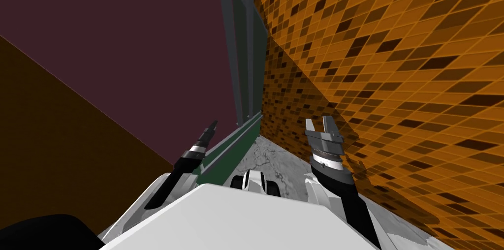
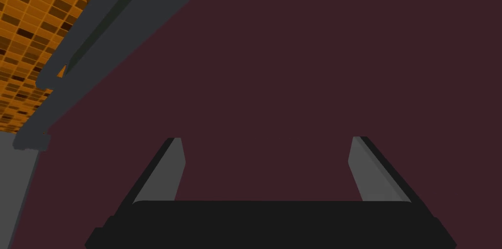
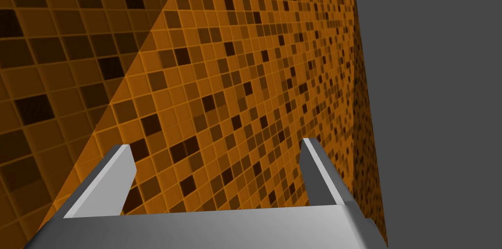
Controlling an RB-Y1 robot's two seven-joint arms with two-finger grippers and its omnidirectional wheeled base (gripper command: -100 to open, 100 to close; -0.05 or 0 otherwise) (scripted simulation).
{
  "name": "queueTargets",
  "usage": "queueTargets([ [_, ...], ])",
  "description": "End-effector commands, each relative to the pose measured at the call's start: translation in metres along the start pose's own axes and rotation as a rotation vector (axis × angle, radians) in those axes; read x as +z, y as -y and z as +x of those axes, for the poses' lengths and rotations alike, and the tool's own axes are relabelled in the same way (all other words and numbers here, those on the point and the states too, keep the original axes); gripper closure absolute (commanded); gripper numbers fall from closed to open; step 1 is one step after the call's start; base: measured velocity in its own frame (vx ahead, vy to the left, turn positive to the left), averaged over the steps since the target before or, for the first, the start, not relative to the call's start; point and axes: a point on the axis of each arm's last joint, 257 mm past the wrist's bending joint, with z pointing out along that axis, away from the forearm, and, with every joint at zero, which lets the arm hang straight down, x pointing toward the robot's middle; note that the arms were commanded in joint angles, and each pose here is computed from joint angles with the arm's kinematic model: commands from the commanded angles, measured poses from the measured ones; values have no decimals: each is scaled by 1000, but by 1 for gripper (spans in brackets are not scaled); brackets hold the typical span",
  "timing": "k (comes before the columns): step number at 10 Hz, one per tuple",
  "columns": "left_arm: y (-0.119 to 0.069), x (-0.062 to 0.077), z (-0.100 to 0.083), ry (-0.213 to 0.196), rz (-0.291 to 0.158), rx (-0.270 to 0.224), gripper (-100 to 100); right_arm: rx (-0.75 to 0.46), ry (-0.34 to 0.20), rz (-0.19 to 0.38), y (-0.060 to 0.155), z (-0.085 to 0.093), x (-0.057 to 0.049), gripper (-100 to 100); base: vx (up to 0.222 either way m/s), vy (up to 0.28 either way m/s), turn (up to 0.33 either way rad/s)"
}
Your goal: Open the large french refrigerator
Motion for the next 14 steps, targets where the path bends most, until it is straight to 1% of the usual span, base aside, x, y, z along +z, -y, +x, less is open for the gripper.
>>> queueTargets([
  [1,1,-2,-1,-32,-23,34,-100,0,0,0,0,0,0,0,65,-8,-59],
  [3,-1,-5,0,-73,-50,75,-100,0,0,0,0,0,0,0,70,-9,-102],
  [5,-5,-8,2,-97,-68,98,-100,0,0,0,0,0,0,0,70,-26,-81],
  [6,-11,-11,3,-123,-93,123,-100,0,0,0,0,0,0,0,76,-19,-113],
  [10,-28,-18,5,-176,-156,176,-100,0,0,0,0,0,0,0,66,-16,-68],
  [11,-35,-23,6,-203,-187,205,-100,0,0,0,0,0,0,0,83,-7,-147],
  [14,-37,-28,6,-242,-214,247,-100,0,0,0,0,0,0,0,77,-18,-88],
])
